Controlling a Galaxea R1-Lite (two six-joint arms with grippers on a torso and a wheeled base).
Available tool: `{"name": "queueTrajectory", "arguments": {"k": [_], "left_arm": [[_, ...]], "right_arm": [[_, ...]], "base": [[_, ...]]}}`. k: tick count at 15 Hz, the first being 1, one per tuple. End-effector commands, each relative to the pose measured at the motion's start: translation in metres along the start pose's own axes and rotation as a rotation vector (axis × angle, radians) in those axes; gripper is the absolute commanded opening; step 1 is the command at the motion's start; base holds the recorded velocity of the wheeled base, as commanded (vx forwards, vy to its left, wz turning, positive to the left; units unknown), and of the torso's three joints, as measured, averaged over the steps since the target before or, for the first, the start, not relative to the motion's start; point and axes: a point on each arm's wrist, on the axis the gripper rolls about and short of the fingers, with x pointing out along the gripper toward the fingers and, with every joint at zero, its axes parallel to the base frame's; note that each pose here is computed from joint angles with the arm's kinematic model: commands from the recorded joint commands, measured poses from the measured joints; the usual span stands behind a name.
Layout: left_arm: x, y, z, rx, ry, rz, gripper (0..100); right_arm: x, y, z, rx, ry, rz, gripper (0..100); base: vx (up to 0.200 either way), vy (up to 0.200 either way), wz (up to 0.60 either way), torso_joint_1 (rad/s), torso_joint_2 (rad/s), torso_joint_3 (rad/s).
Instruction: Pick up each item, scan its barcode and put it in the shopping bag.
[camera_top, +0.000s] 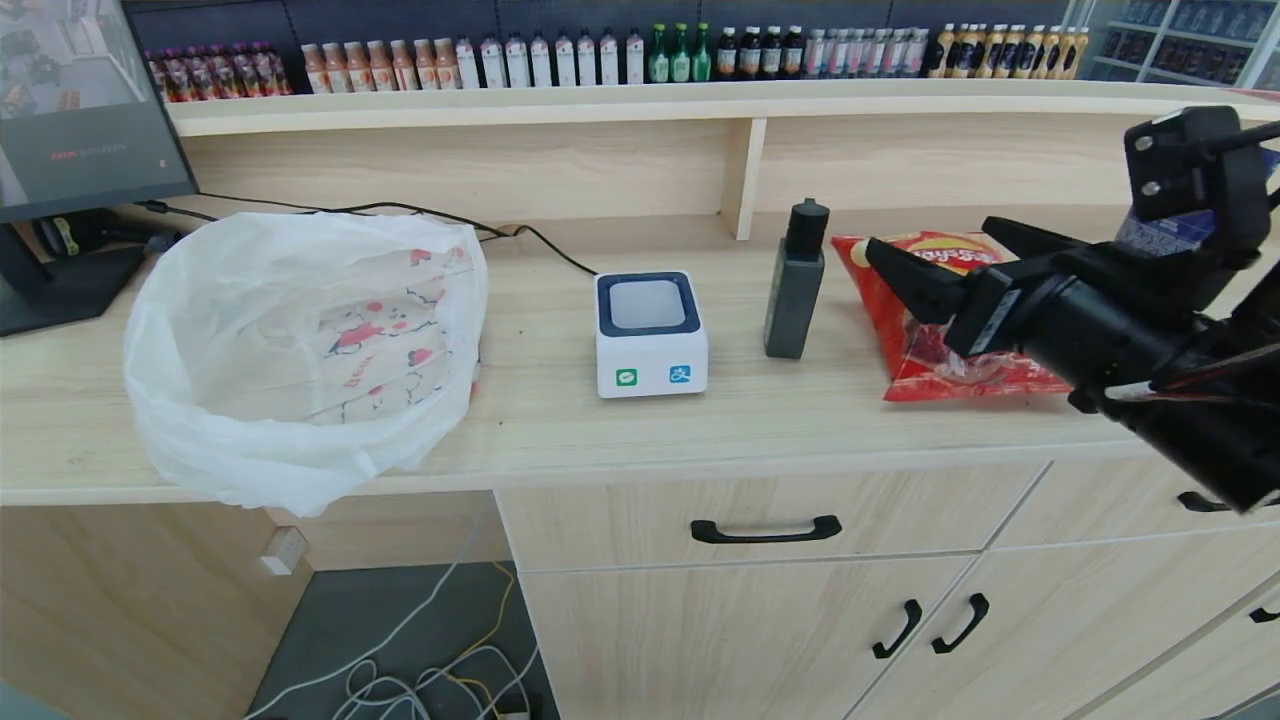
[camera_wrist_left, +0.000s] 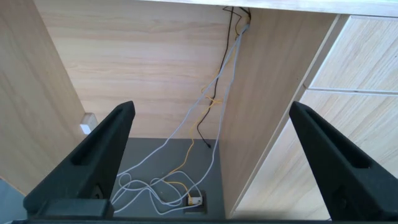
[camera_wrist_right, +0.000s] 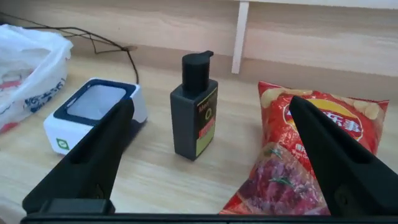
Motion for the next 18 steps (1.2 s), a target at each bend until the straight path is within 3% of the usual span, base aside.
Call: {"name": "queueTrajectory", "arguments": {"k": [1,4,13,18], "left_arm": [[0.000,0.000,0.000,0.000,0.001,0.000,100],[0.000,0.000,0.000,0.000,0.000,0.000,100],[0.000,0.000,0.000,-0.002,0.001,-0.001,100],[0.000,0.000,0.000,0.000,0.000,0.000,100]], "right_arm": [[0.036,0.013,-0.024,0.011,0.012,-0.093,100],[0.057,0.027,-0.030,0.024,0.004,-0.113,100],[0.096,0.041,-0.045,0.026,-0.023,-0.128,100],[0.108,0.042,-0.044,0.034,-0.042,-0.201,100]], "base": [[0.000,0.000,0.00,0.000,0.00,0.000],[0.000,0.000,0.00,0.000,0.00,0.000],[0.000,0.000,0.00,0.000,0.00,0.000],[0.000,0.000,0.00,0.000,0.00,0.000]]}}
